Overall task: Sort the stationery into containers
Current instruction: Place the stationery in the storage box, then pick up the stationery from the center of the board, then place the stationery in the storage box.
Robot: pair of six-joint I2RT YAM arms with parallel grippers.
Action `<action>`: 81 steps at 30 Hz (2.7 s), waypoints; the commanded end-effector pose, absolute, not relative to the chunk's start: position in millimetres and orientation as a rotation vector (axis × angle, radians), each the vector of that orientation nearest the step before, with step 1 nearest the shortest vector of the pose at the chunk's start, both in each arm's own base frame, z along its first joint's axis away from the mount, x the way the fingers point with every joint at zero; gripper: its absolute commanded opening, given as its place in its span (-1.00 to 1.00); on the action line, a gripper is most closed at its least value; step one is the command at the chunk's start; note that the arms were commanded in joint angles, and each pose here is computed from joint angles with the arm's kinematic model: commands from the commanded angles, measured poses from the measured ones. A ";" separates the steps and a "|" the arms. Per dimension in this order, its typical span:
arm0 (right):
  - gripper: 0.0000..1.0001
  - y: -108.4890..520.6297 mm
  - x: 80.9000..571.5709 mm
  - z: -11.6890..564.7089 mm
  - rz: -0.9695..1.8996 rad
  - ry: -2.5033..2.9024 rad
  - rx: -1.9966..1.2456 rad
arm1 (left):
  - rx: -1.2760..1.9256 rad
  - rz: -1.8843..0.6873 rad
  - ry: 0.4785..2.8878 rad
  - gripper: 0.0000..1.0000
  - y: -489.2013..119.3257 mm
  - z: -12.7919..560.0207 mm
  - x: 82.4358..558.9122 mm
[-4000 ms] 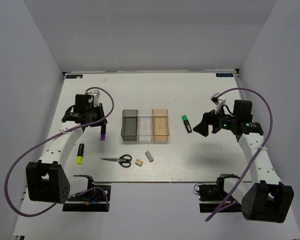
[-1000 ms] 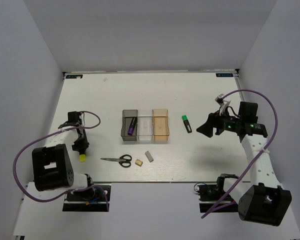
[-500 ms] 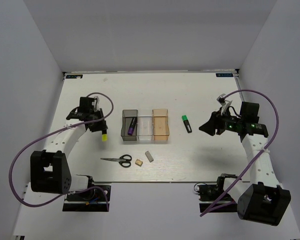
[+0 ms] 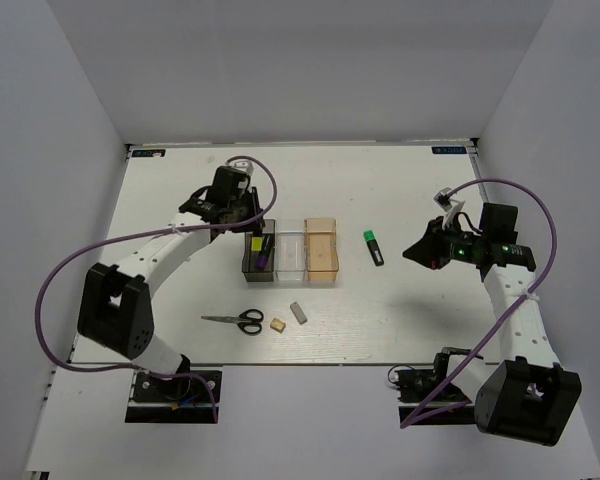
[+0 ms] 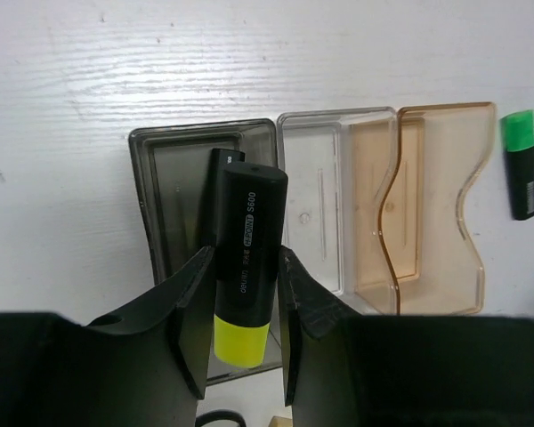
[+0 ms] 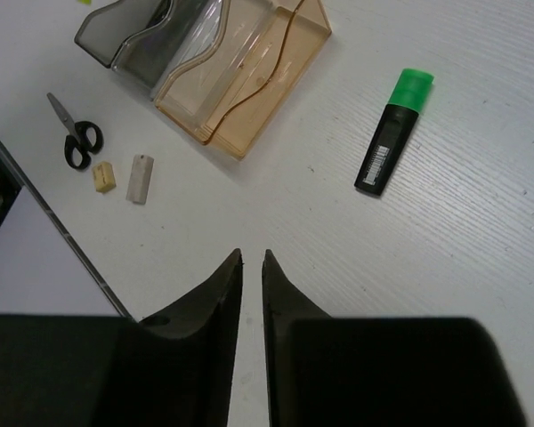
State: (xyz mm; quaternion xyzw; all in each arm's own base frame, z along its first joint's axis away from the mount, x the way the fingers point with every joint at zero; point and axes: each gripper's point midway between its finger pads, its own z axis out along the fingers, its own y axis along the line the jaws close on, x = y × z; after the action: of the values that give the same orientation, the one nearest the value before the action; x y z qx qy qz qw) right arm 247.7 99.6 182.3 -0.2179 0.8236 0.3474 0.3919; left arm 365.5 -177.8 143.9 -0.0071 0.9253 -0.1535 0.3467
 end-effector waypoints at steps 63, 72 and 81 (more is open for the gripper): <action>-1.00 139.3 348.6 68.9 0.177 2.556 -0.858 | -0.227 -0.095 2.201 0.69 -33.3 127.1 235.3; -1.00 234.9 293.9 171.2 0.787 2.301 -1.087 | -0.167 -0.183 2.214 0.17 -48.7 124.1 236.8; -1.00 374.1 299.2 208.3 1.034 2.217 -0.959 | -0.148 -0.170 2.229 0.02 -47.9 116.4 236.7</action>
State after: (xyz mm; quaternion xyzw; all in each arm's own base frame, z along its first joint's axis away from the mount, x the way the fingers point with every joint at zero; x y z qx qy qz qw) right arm 294.6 329.2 181.9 -0.3972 0.8201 0.3413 0.2308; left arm 234.8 -48.0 116.7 -0.0654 0.8977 -0.0680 0.4305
